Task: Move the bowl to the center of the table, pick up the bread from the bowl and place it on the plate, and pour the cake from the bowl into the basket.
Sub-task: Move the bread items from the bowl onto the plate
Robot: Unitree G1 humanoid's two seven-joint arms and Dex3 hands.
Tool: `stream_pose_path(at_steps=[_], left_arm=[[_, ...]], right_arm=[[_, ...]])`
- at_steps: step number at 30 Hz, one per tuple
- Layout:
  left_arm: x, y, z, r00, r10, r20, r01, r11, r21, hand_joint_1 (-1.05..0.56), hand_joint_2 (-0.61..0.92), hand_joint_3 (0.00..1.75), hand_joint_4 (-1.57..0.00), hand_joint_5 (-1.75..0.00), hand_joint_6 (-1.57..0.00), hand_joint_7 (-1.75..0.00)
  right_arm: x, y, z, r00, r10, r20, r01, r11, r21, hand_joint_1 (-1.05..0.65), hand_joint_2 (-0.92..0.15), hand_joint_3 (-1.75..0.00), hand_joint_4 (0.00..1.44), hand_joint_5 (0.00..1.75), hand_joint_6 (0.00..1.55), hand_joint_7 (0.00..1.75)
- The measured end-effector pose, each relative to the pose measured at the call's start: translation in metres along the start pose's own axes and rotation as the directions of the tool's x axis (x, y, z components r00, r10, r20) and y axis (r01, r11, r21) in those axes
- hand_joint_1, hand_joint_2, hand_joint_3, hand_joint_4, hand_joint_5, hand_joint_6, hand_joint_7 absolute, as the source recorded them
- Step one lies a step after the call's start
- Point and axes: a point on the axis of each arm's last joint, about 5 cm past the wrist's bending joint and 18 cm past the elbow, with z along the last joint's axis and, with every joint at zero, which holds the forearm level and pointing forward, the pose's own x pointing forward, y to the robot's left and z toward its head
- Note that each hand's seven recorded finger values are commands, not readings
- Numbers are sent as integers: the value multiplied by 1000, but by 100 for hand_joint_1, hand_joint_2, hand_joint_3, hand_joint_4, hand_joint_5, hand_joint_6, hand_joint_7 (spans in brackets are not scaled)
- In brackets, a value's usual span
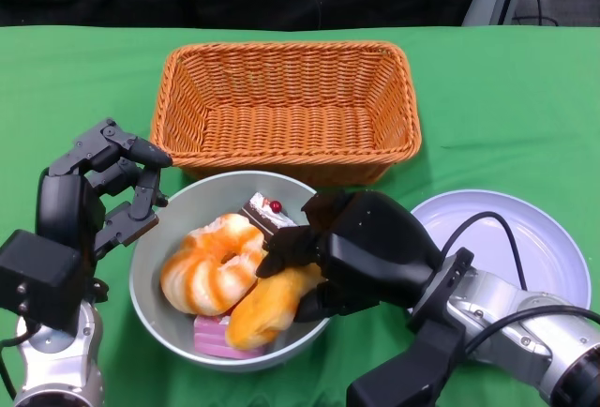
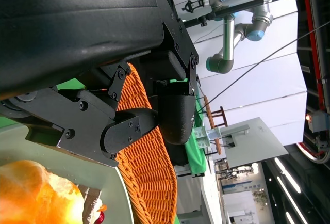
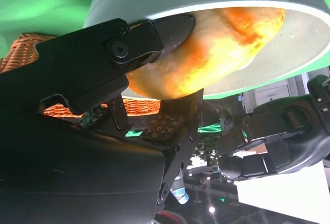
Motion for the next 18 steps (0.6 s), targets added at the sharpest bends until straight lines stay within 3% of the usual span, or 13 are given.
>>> stream_pose_path(at_steps=[7, 12, 18], left_arm=[[0, 0, 0, 1000, 0, -1, 0, 1000, 0, -13, 73, 83, -79, -171, -76, -128], [0, 0, 0, 1000, 0, -2, 0, 1000, -1, -13, 73, 82, -80, -170, -77, -128], [0, 0, 0, 1000, -1, -2, 1, 1000, -2, -14, 74, 81, -78, -171, -76, -127]], right_arm=[[0, 0, 1, 1000, -15, 5, 15, 999, 48, -9, -92, -5, 70, 175, 57, 152], [-1, -1, 0, 999, -33, 1, 33, 995, 96, -7, -92, -7, 72, 175, 57, 152], [3, -12, -2, 994, -111, -24, 113, 985, 134, -5, -92, -9, 73, 171, 62, 141]])
